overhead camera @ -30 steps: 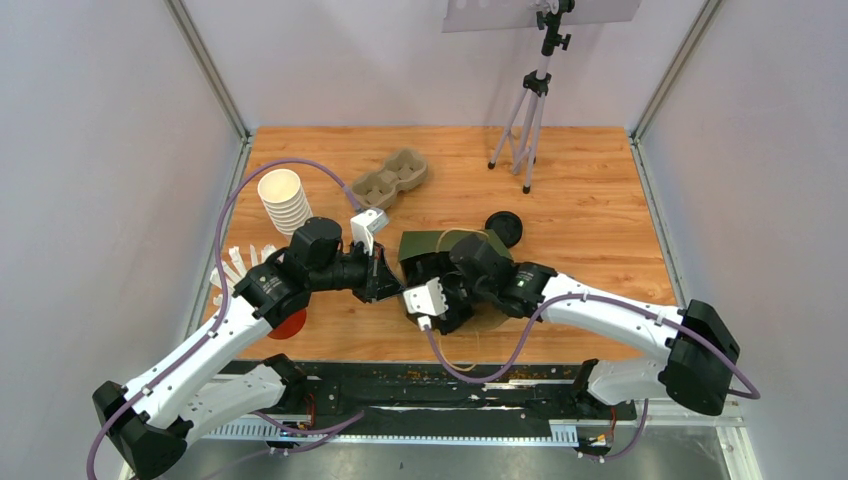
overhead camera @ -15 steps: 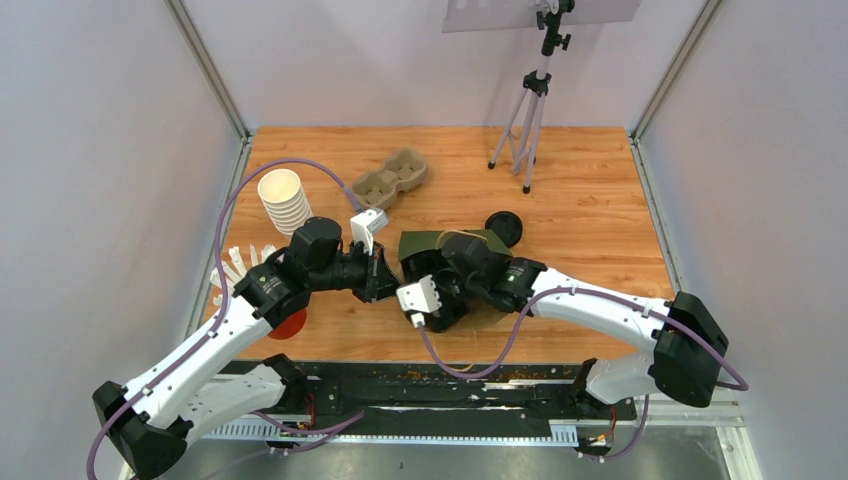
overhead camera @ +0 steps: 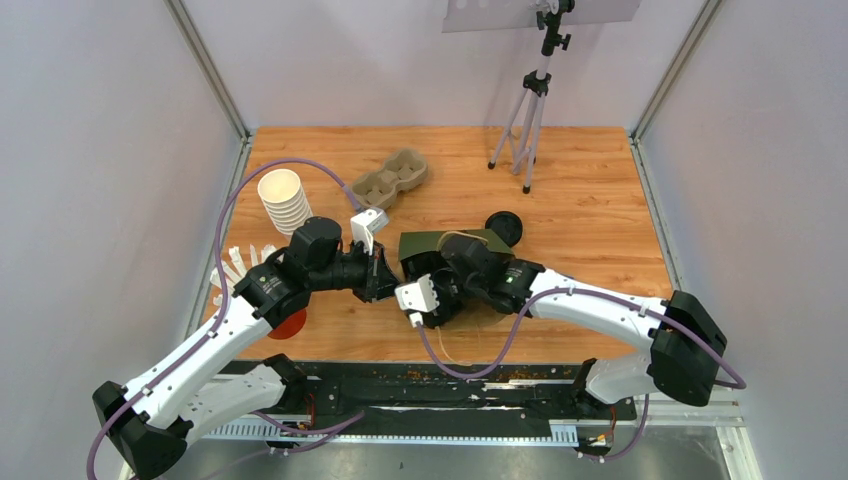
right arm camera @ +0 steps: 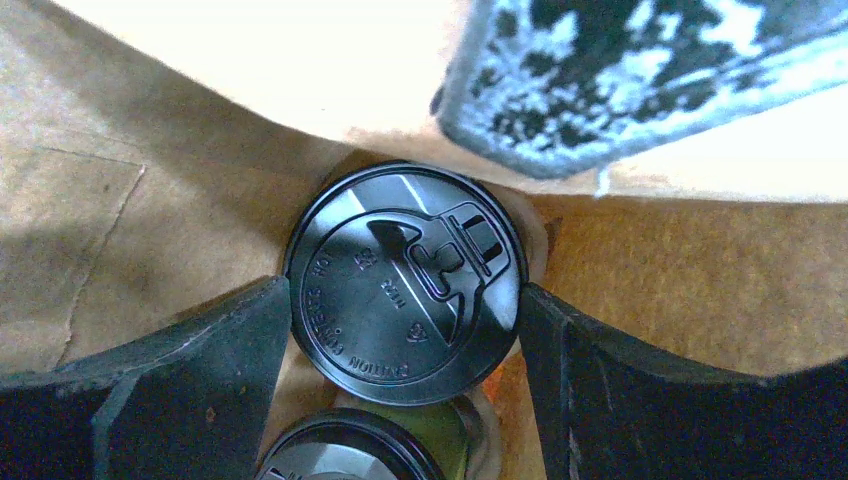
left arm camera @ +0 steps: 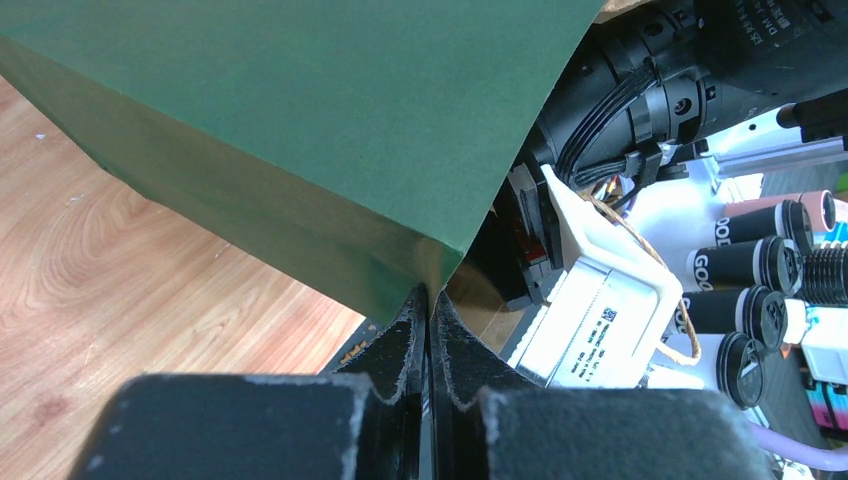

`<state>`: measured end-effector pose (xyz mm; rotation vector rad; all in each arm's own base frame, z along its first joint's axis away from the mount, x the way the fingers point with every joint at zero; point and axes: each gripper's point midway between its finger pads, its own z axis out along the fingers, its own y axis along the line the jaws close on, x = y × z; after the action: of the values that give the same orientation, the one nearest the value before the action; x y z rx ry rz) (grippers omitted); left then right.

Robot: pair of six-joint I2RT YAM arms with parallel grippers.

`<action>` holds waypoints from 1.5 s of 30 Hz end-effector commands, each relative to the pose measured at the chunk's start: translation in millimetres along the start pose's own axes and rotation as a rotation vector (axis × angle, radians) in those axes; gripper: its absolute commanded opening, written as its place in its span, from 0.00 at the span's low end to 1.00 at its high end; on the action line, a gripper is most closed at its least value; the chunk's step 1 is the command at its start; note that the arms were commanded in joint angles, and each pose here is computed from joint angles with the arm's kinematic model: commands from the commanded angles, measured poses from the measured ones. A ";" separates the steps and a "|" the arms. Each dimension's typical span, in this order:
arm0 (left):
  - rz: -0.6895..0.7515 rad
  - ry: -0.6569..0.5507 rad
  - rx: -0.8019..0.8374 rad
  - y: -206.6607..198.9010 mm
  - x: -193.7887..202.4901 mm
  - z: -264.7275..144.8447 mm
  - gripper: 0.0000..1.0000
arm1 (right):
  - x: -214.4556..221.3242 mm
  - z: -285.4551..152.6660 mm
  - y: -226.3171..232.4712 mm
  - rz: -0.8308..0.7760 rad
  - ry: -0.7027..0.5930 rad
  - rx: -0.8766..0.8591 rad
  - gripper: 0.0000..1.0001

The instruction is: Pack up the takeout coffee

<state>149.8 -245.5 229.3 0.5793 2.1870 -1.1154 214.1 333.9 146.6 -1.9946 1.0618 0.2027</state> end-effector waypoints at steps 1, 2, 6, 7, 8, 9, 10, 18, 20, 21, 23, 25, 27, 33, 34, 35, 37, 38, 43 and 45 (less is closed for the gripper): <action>0.042 -0.074 0.036 -15.9 -24.5 -7.3 0.06 | -0.1 -4.5 -1.9 0.001 -0.013 0.035 0.81; 0.040 -0.073 0.034 -15.5 -24.3 -7.0 0.06 | 1.2 -4.7 -1.6 0.005 -0.010 0.041 0.80; 0.039 -0.066 0.029 -13.9 -22.7 -6.0 0.06 | 5.1 -7.8 -7.0 0.009 0.008 0.081 0.79; 0.039 -0.066 0.029 -13.7 -23.1 -6.2 0.06 | 5.2 -8.9 -9.6 0.013 0.010 0.095 0.79; 0.039 -0.064 0.027 -13.3 -22.6 -6.1 0.06 | 4.9 -10.1 -12.0 0.013 0.009 0.109 0.79; 0.039 -0.064 0.026 -13.0 -22.4 -6.3 0.06 | 4.5 -11.6 -14.1 0.012 0.009 0.121 0.79; 0.039 -0.064 0.025 -12.8 -22.4 -6.3 0.06 | 4.5 -12.8 -16.1 0.015 0.009 0.132 0.79; 0.038 -0.058 0.016 -11.1 -19.9 -7.1 0.06 | 4.2 -17.1 -19.4 0.025 0.006 0.149 0.78; 0.038 -0.057 0.013 -10.5 -19.8 -7.3 0.06 | 4.0 -18.3 -22.7 0.022 0.009 0.161 0.78; 0.038 -0.057 0.012 -10.4 -19.7 -7.3 0.06 | 4.1 -18.9 -23.7 0.022 0.011 0.166 0.78; 0.039 -0.058 0.010 -10.0 -19.8 -7.6 0.06 | 4.8 -20.0 -25.5 0.021 0.015 0.175 0.78; 0.038 -0.058 0.010 -10.2 -19.9 -7.9 0.06 | 5.0 -20.9 -26.3 0.017 0.017 0.183 0.78; 0.037 -0.056 0.006 -9.2 -19.4 -8.0 0.06 | 5.9 -21.9 -27.7 0.016 0.021 0.194 0.78; 0.031 -0.060 0.004 -9.3 -20.5 -8.7 0.06 | 8.3 -20.8 -28.7 0.022 0.025 0.209 0.78; 0.030 -0.059 0.004 -9.2 -20.2 -8.4 0.06 | 7.2 -21.9 -30.5 0.024 0.020 0.218 0.78; 0.030 -0.061 0.004 -9.2 -20.8 -8.8 0.06 | 5.0 -23.4 -32.0 0.025 0.009 0.227 0.78; 0.027 -0.060 0.001 -8.5 -20.8 -8.8 0.06 | 4.3 -23.8 -33.2 0.021 0.008 0.230 0.79; 0.026 -0.061 0.000 -8.4 -21.1 -8.9 0.06 | 4.2 -23.5 -32.7 0.023 0.007 0.227 0.79; 0.021 -0.063 -0.002 -8.4 -22.7 -8.9 0.06 | -1.2 -26.0 -34.3 0.019 -0.022 0.240 0.78; 0.018 -0.066 -0.003 -8.3 -23.9 -8.6 0.06 | 0.3 -23.9 -32.6 0.019 -0.016 0.231 0.79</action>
<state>153.6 -242.3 227.3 0.5574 2.2022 -1.0826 228.3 320.3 157.3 -1.8540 1.0837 0.0988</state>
